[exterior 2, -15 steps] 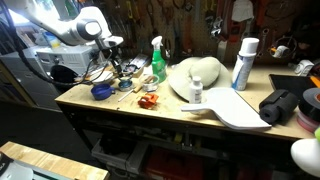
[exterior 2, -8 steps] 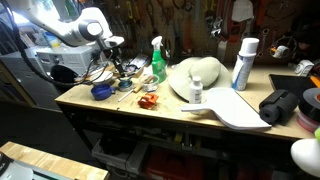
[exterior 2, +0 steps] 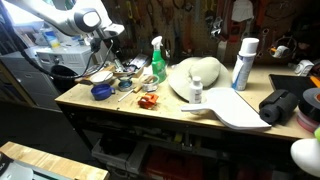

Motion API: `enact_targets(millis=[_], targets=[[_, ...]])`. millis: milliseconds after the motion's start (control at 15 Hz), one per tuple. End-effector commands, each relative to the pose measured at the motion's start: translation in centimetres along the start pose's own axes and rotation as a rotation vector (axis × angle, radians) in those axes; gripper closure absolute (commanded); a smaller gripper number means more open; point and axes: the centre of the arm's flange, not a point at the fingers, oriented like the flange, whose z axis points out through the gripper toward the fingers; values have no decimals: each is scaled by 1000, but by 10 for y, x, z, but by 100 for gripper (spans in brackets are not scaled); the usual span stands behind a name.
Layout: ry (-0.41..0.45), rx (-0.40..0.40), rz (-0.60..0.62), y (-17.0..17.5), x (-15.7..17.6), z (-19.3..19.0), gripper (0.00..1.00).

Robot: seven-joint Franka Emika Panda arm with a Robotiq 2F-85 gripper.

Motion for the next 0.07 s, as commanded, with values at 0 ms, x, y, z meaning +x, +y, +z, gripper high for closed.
enact_targets(millis=[0], targets=[[2,33,-15,0,-1,-11,0]])
